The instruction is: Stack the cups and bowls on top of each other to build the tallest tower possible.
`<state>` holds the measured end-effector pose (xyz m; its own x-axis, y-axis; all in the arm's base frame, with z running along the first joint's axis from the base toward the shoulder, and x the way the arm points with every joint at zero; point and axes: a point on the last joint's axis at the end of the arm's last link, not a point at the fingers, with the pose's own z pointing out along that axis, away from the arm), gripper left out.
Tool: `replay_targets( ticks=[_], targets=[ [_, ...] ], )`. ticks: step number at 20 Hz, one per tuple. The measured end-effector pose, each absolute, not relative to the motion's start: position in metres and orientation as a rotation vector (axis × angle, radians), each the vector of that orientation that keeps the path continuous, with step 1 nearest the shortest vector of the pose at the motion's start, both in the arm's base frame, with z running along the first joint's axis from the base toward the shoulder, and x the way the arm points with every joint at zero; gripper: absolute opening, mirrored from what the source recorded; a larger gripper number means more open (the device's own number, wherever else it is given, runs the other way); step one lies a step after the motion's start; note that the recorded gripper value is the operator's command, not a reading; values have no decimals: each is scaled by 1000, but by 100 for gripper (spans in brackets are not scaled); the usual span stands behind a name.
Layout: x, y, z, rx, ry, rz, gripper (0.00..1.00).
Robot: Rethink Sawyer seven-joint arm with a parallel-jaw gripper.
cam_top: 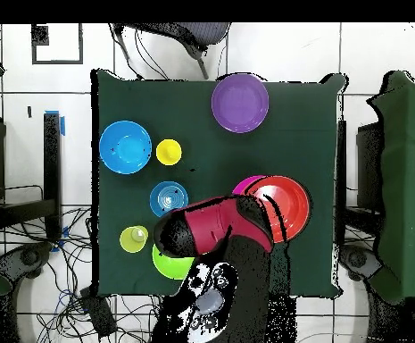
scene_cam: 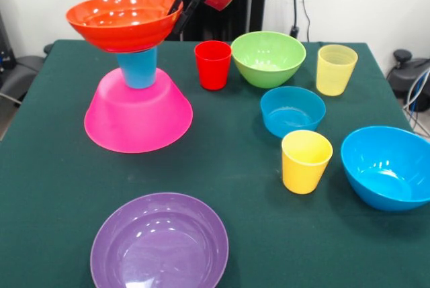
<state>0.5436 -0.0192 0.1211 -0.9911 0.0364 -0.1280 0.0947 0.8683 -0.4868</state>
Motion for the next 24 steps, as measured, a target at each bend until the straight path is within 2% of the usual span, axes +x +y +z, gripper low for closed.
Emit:
replay_targets(
  ticks=[24],
  targets=[
    [543,-18,116,101,2935,-765,0]
  ],
)
